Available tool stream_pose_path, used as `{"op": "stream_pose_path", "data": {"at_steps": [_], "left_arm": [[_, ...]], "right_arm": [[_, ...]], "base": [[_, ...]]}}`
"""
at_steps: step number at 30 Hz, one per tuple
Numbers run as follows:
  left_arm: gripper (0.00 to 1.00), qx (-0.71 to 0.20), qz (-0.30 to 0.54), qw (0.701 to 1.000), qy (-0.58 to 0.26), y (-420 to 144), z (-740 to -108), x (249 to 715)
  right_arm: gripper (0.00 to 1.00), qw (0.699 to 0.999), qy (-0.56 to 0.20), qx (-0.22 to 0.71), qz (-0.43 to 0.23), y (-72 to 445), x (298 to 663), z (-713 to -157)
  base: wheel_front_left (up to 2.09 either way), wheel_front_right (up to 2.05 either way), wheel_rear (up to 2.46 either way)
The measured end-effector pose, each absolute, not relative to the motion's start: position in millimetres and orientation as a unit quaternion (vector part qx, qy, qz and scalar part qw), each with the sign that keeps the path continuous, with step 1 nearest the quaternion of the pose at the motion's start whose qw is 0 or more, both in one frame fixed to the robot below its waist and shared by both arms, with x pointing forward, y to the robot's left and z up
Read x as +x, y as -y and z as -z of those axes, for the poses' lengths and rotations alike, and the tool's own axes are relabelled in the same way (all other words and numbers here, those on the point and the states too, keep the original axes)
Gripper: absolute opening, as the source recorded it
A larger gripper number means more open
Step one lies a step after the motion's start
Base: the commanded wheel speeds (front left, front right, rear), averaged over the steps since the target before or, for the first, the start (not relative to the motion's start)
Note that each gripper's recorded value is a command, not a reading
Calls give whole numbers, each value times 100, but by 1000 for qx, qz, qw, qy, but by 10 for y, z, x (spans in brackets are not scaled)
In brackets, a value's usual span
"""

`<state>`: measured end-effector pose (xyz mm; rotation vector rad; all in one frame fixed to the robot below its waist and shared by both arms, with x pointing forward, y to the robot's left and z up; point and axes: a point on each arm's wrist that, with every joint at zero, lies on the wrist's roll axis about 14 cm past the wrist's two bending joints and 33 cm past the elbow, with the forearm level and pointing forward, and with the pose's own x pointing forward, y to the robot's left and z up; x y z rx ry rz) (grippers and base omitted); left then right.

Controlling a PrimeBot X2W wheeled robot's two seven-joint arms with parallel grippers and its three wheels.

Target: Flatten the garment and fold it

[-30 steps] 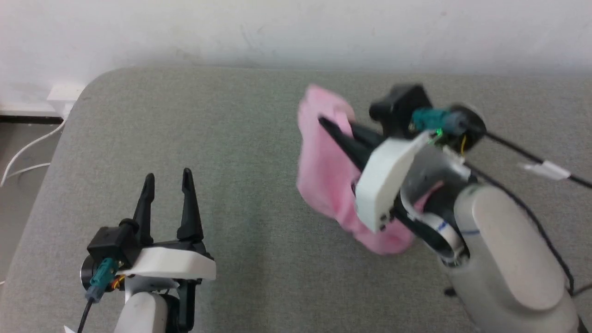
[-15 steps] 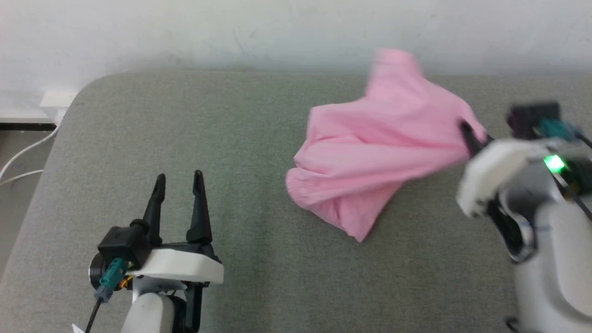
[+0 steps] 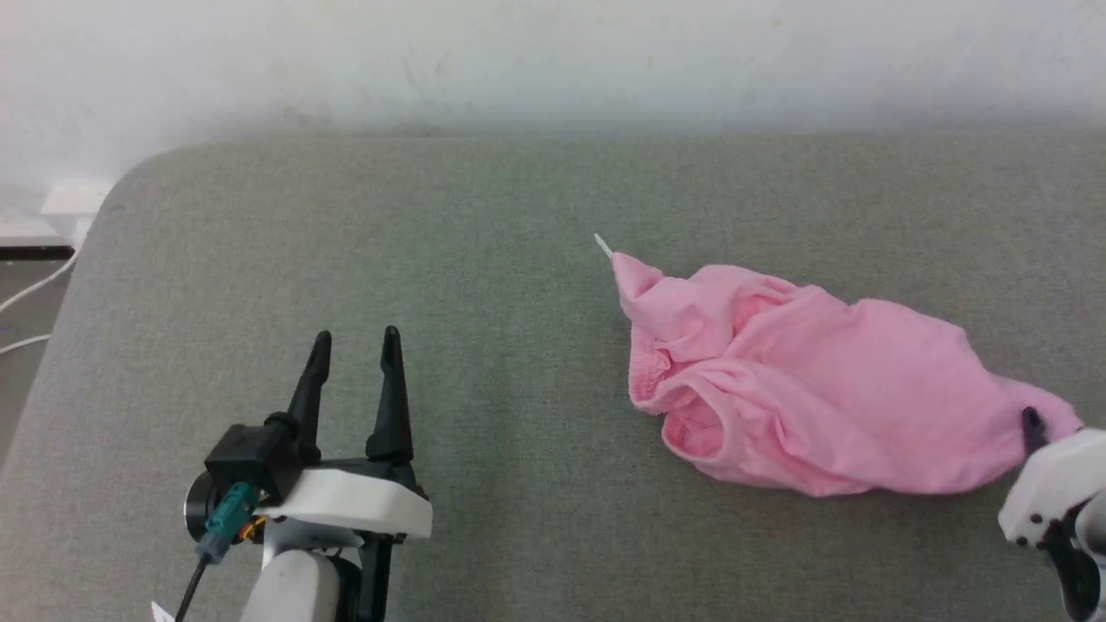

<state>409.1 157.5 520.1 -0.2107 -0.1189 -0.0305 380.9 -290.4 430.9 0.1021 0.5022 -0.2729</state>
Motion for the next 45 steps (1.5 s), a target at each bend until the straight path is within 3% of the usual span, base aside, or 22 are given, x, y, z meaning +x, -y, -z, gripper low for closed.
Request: {"op": "stream_pose_path", "data": {"at_steps": [6,12,21,36,37,38,45], "left_arm": [[100,-107,39,992,63,-1442,-5249,4057],[100,-132,130,982,43,-881,-5194,3956],[100,-141,338,924,-109,373,-4791,3566],[100,-32,429,871,-238,853,-4257,3477],[36,-27,430,868,-245,854,-4220,3467],[0,-25,431,867,-248,854,-4197,3464],[0,-45,386,887,-250,649,-4173,3599]], "right_arm": [[100,974,-172,18,148,3026,3683,-4629],[100,990,-96,-15,105,2765,3638,-4928],[100,992,-95,6,83,2597,3501,-4892],[100,989,-103,26,103,2690,3351,-4800],[100,989,-105,28,103,2692,3350,-4789],[100,989,-105,29,103,2693,3355,-4785],[100,989,-112,35,94,2636,3411,-4753]], "base": [[0,0,0],[0,0,0],[0,0,0],[0,0,0],[0,0,0],[0,0,0],[0,0,0]]}}
